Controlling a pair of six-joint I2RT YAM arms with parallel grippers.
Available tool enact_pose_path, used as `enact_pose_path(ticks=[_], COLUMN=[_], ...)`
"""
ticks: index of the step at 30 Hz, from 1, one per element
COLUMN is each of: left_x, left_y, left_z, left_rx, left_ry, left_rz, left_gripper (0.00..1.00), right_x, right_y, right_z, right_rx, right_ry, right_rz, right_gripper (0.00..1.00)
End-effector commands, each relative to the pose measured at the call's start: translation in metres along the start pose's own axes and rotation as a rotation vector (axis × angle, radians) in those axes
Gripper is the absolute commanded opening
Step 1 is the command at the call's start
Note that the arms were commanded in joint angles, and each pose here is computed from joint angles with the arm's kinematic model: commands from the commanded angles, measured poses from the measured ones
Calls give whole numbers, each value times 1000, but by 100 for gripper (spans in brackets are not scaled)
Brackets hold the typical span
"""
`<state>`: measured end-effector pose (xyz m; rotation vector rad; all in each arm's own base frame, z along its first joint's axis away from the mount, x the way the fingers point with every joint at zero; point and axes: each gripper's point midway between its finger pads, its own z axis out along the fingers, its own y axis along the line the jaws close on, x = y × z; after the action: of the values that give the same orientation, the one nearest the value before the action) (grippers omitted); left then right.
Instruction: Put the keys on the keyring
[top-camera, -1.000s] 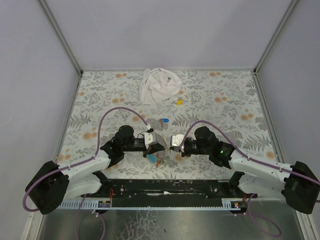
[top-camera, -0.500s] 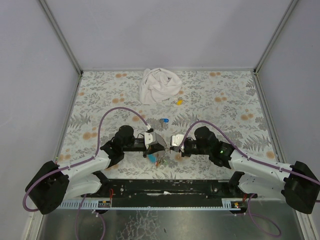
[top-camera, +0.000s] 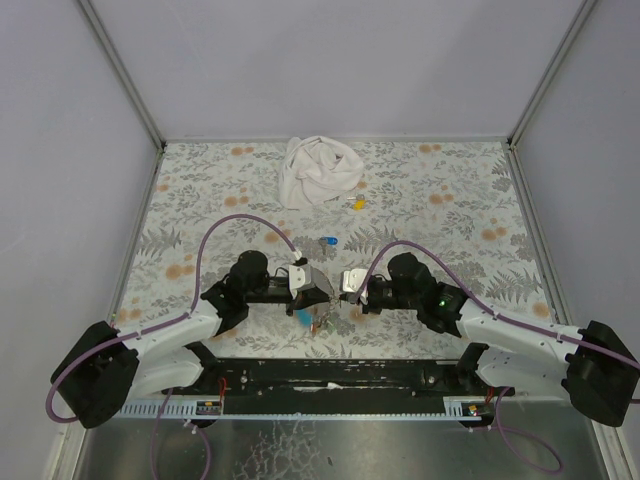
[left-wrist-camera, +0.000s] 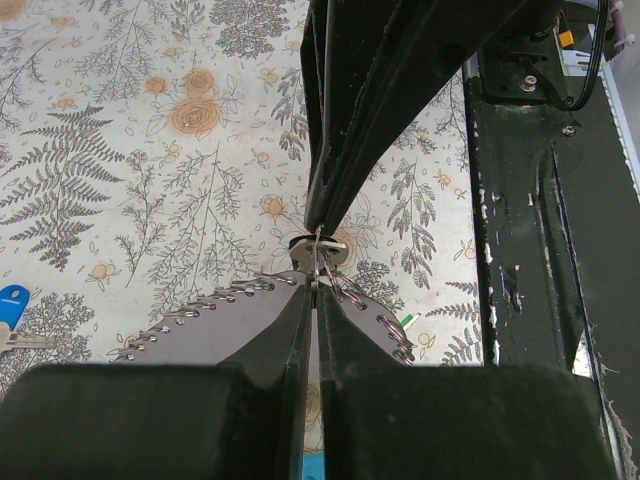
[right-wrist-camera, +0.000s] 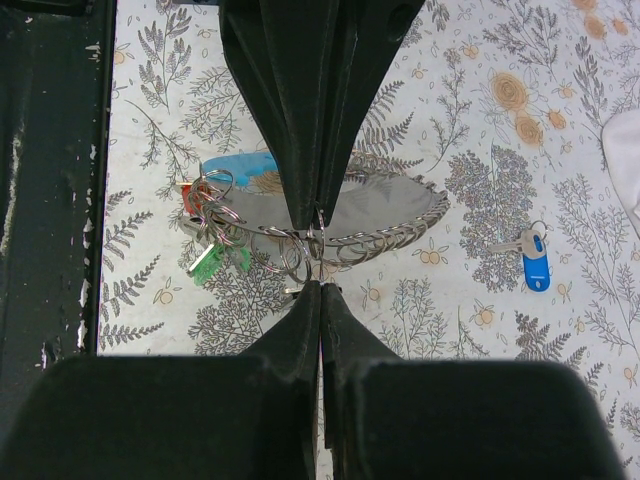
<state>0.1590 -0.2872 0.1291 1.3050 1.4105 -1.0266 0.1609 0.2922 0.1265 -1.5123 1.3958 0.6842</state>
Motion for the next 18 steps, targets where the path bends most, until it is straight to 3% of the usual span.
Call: enact_pose_path(ticks=[1, 18], left_x=[-20, -21], left_y=[1, 8], left_z=[4, 0], left_rx=[10, -49], left_ry=[-72, -80], left_rz=[58, 67], left_gripper=[0, 0], right_x=[-22, -22], right_y=[-5, -7], right_z=[2, 0], right_rx=[9, 25], right_ry=[-75, -72], right_rz=[-23, -22], right_gripper=[0, 0])
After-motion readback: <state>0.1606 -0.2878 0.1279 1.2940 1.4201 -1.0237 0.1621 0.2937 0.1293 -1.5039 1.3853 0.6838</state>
